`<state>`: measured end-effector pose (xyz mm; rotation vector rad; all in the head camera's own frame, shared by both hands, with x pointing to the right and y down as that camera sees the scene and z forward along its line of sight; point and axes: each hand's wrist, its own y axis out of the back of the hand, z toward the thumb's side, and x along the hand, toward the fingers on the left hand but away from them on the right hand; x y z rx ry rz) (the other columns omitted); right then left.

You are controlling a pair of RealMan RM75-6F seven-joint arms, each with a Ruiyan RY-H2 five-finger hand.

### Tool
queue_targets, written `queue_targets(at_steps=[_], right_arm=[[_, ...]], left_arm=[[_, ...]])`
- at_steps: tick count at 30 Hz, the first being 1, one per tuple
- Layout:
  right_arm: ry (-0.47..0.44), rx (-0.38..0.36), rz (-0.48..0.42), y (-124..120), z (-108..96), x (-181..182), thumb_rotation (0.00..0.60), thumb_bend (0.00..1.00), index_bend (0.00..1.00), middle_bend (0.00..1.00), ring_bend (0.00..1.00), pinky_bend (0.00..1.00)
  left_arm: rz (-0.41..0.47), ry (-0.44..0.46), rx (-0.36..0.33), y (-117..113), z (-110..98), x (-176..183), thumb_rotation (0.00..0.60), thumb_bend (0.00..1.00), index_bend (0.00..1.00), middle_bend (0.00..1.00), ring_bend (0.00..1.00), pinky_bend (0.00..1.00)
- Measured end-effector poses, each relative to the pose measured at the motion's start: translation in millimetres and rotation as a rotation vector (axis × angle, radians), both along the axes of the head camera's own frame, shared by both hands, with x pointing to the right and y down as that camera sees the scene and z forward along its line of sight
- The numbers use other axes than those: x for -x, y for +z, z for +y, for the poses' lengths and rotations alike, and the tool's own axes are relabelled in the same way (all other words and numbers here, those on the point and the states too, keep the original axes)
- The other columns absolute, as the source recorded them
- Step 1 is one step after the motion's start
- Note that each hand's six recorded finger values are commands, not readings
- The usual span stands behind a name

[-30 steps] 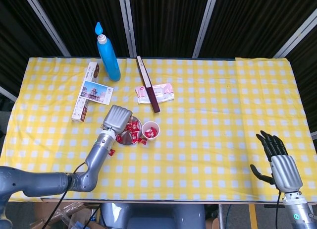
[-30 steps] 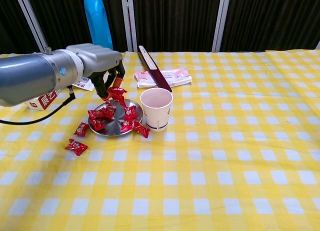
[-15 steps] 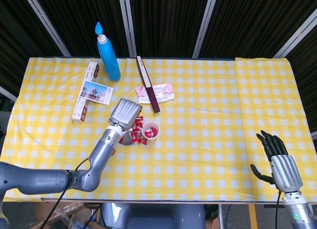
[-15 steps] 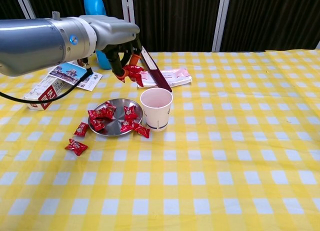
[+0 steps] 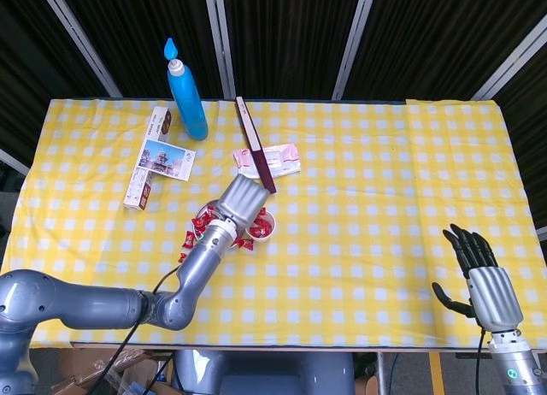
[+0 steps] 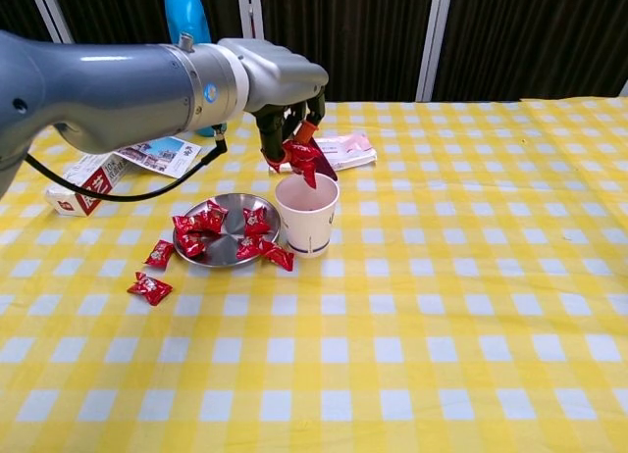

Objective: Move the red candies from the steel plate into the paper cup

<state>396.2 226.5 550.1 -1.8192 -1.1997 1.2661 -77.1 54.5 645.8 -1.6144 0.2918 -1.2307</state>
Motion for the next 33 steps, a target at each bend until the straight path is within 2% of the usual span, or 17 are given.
queue_targets(at_steps=[19,33], right_arm=[[0.000,0.002,-0.005,-0.1,0.1,0.9,0.600,0.39,0.00,0.00,0.00,0.00],[0.003,0.005,-0.017,-0.9,0.2,1.5,0.600,0.39,0.00,0.00,0.00,0.00]], left_arm=[[-0.021,0.022,0.019,18.3,10.9,-13.3,0.600,0.44,0.58,0.64,0.89,0.96],[-0.028,0.057,0.013,23.6,15.4,-23.3,0.600,0.44,0.59,0.64,0.89,0.96]])
